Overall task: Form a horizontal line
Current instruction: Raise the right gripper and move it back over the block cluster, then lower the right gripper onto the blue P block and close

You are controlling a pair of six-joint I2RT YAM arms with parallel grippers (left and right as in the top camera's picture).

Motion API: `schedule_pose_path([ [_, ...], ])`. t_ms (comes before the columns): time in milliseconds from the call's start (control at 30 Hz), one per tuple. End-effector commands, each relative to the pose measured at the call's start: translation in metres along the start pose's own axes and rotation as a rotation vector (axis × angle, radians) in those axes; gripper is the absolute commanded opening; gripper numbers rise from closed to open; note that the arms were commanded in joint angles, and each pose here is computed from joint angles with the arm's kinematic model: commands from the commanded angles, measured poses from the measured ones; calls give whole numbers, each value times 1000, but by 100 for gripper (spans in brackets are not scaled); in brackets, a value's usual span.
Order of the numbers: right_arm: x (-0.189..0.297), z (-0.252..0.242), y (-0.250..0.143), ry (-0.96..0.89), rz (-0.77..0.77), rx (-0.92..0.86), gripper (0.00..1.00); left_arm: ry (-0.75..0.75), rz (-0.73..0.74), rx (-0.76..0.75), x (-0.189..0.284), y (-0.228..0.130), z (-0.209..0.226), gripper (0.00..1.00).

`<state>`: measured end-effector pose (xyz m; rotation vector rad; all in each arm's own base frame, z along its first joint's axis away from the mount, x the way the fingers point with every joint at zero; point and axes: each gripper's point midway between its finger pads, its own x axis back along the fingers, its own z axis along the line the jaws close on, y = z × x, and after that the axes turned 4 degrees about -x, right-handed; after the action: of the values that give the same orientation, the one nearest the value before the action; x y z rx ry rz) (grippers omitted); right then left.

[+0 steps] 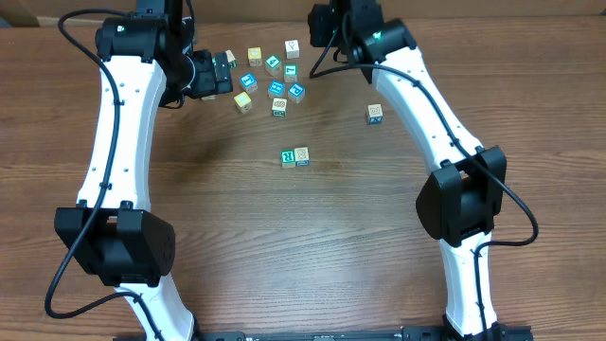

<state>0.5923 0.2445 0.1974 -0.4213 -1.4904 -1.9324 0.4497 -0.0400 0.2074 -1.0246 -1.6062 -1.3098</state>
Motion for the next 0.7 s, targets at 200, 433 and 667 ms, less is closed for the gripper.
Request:
schedule_pose_path([
  [200,-39,6,-35,60,-65,73,79,4,-2,4,-1,1,-2,100],
  [433,-39,11,-38,86,-52,79,83,4,-2,4,-1,1,-2,100],
  [667,-44,11,-45,91,-39,91,83,4,-2,4,-1,1,-2,100],
])
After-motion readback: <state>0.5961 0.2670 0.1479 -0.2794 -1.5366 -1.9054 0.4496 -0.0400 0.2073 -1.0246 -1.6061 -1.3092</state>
